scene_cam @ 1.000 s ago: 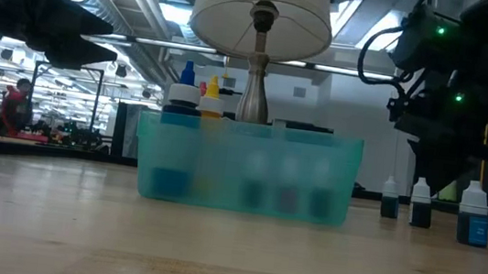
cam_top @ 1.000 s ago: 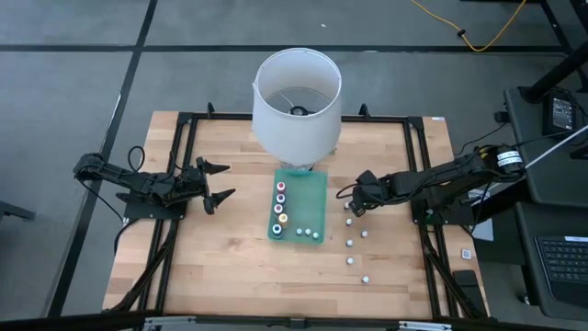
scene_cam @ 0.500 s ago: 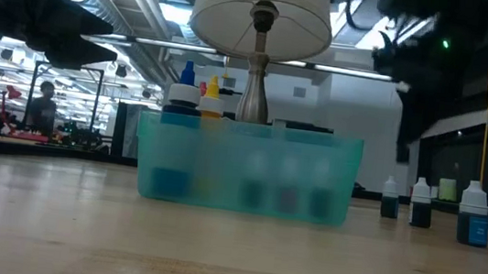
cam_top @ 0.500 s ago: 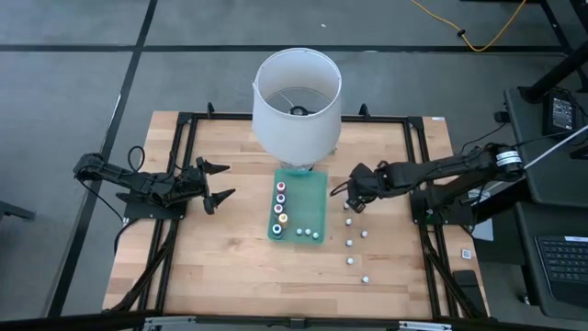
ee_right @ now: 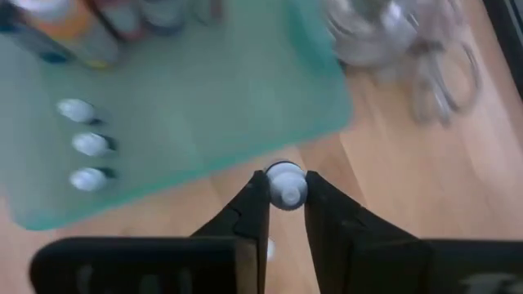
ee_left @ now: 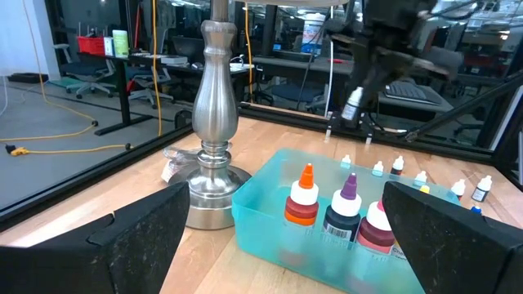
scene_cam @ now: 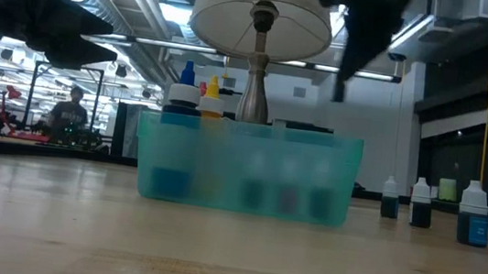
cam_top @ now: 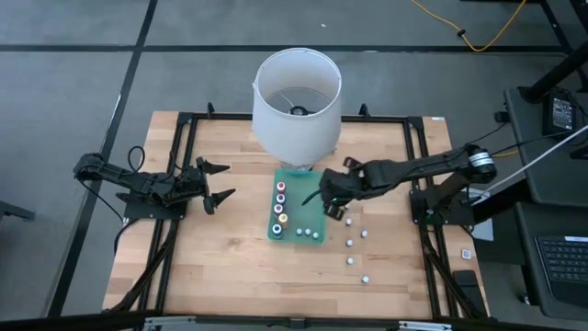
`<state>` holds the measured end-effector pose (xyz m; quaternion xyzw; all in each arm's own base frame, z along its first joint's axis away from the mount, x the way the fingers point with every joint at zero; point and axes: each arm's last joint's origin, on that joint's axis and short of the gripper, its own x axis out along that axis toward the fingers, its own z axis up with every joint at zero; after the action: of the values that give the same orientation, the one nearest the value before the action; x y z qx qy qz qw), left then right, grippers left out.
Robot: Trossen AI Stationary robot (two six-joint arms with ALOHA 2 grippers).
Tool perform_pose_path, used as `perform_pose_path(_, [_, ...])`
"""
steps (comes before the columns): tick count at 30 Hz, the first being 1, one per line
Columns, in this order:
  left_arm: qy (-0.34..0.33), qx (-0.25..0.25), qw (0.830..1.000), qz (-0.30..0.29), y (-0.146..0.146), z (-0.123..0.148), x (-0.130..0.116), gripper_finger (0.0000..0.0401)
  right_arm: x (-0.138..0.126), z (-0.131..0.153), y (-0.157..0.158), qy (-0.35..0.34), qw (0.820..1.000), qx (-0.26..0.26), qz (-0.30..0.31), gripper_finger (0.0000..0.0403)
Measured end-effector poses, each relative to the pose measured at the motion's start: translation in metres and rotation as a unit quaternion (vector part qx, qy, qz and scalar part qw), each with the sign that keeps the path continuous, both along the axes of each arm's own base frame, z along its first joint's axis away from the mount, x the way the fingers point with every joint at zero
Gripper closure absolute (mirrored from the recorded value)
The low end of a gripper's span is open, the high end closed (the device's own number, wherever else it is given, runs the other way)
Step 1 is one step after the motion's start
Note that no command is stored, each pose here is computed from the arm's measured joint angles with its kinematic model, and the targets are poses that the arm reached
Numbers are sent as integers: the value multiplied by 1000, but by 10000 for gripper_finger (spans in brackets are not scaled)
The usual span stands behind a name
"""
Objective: Pick & Place food coloring
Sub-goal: Put the small black food coloring bottle into the green bin
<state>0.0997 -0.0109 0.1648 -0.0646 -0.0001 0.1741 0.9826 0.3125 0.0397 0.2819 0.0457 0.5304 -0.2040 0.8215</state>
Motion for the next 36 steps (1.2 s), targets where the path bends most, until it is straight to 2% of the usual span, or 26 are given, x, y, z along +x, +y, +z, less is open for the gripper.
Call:
perform_pose_path(6, [0, 0, 1000, 0, 0, 0, 0, 1, 39, -4, 18, -19, 999, 7, 47, 335])
perform_pose_path(11, [0, 0, 1000, 0, 0, 0, 0, 1, 56, -22, 32, -25, 997, 19, 74, 338])
perform_pose_path(27, [0, 0, 1000, 0, 0, 0, 0, 1, 46, -82, 53, 11, 994, 14, 105, 337])
perform_pose_path(36, [0, 0, 1000, 0, 0, 0, 0, 1, 41, -100, 51, 13, 994, 13, 104, 336])
